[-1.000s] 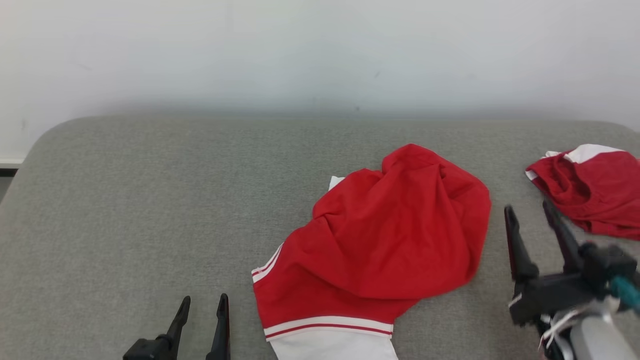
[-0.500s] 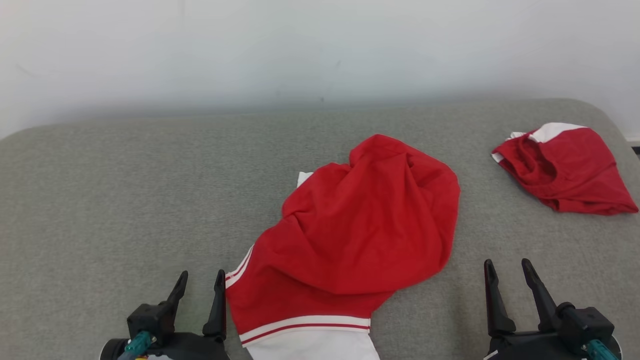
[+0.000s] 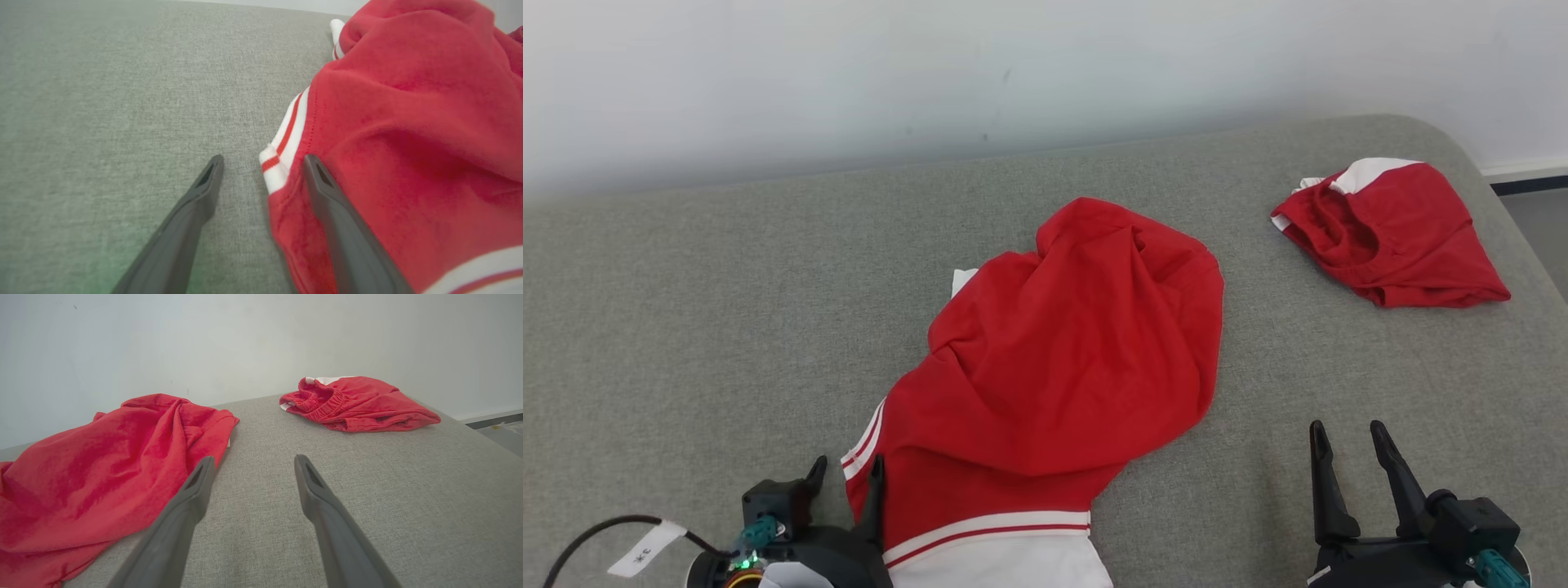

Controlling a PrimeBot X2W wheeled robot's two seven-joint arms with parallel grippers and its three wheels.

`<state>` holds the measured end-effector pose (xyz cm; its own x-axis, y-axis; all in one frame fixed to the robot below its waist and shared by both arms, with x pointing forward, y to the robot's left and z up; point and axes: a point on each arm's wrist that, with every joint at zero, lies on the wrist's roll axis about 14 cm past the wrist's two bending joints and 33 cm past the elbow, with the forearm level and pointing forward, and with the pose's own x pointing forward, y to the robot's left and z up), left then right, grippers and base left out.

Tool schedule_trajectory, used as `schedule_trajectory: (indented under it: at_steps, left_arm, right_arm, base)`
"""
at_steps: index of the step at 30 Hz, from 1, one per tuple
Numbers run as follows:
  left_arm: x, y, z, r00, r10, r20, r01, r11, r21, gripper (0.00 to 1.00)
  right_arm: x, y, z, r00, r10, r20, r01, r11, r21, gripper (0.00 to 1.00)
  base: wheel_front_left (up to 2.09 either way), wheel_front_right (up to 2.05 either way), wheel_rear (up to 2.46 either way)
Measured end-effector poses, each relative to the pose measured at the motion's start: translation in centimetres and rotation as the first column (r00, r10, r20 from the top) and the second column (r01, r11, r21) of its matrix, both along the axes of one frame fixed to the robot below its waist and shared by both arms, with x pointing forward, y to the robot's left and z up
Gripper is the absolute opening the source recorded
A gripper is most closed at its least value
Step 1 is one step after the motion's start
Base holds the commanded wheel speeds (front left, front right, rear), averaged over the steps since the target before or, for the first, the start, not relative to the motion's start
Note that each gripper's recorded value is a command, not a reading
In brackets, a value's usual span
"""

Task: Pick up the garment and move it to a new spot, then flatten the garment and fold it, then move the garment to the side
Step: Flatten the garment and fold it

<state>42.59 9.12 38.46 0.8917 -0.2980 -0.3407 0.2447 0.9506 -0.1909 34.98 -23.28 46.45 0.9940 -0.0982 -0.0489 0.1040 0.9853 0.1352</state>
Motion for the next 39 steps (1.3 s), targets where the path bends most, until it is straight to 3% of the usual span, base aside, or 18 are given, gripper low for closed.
schedule_trajectory:
  at_steps: [1,2,3,4,8,15,23,28,29,30,31,39]
  left_arm:
    - [0.1,-0.1,-0.1,1.000,0.007,-0.011,-0.007,1.000,-0.014,1.00]
    - [0.2,-0.2,-0.1,1.000,0.010,-0.016,-0.010,1.000,-0.027,0.83]
    - [0.3,-0.3,0.0,1.000,0.012,-0.016,-0.012,0.999,-0.036,0.02]
    - [0.3,-0.5,0.0,1.000,0.006,-0.015,-0.007,0.999,-0.037,0.00]
    - [0.3,-0.5,0.7,1.000,0.014,0.001,-0.014,0.998,-0.056,0.00]
    - [1.5,4.2,4.5,0.980,0.147,0.137,-0.139,0.988,-0.070,0.00]
    - [-3.5,11.4,4.3,0.921,0.354,0.160,-0.352,0.935,-0.041,0.00]
    - [-5.8,13.1,4.0,0.899,0.411,0.153,-0.410,0.911,-0.035,0.00]
    - [-6.0,13.2,3.9,0.898,0.413,0.150,-0.412,0.910,-0.037,0.10]
    - [-6.1,13.3,4.0,0.898,0.412,0.152,-0.412,0.911,-0.038,0.44]
    - [-6.1,13.4,4.2,0.897,0.412,0.159,-0.412,0.911,-0.035,1.00]
    - [-5.2,13.1,8.4,0.868,0.404,0.290,-0.403,0.913,-0.067,1.00]
  right_arm:
    - [0.0,0.0,0.0,1.000,-0.001,-0.001,0.001,1.000,0.001,1.00]
    - [0.0,0.0,0.0,1.000,-0.001,-0.001,0.001,1.000,0.001,1.00]
    - [0.1,0.0,0.0,1.000,0.000,0.001,0.000,1.000,0.002,1.00]
    - [0.1,0.1,0.1,1.000,0.001,0.003,-0.001,1.000,0.002,1.00]
    - [0.5,0.4,0.3,1.000,0.010,0.011,-0.010,1.000,0.004,1.00]
    - [1.0,1.2,0.2,0.999,0.038,0.011,-0.038,0.999,0.008,1.00]
    - [1.8,3.3,-0.3,0.995,0.103,0.000,-0.102,0.995,0.016,1.00]
    - [2.0,4.3,-0.4,0.991,0.133,-0.006,-0.133,0.991,0.011,1.00]
    - [2.0,4.5,-0.6,0.990,0.140,-0.011,-0.140,0.990,0.013,1.00]
    - [2.0,4.7,-0.8,0.989,0.145,-0.017,-0.145,0.989,0.013,1.00]
    - [2.0,4.9,-0.9,0.988,0.152,-0.022,-0.151,0.988,0.013,1.00]
    - [3.0,7.3,-1.6,0.971,0.235,-0.048,-0.235,0.972,0.007,1.00]
  base:
    - [0.00,0.00,0.00]
    - [0.00,0.00,0.00]
    - [0.00,0.00,0.00]
    - [0.00,0.00,0.00]
    - [0.00,0.00,0.00]
    - [0.00,0.00,0.00]
    - [0.00,0.00,0.00]
    - [0.00,0.00,0.00]
    - [0.00,0.00,0.00]
    - [0.00,0.00,0.00]
    - [0.00,0.00,0.00]
    - [0.00,0.00,0.00]
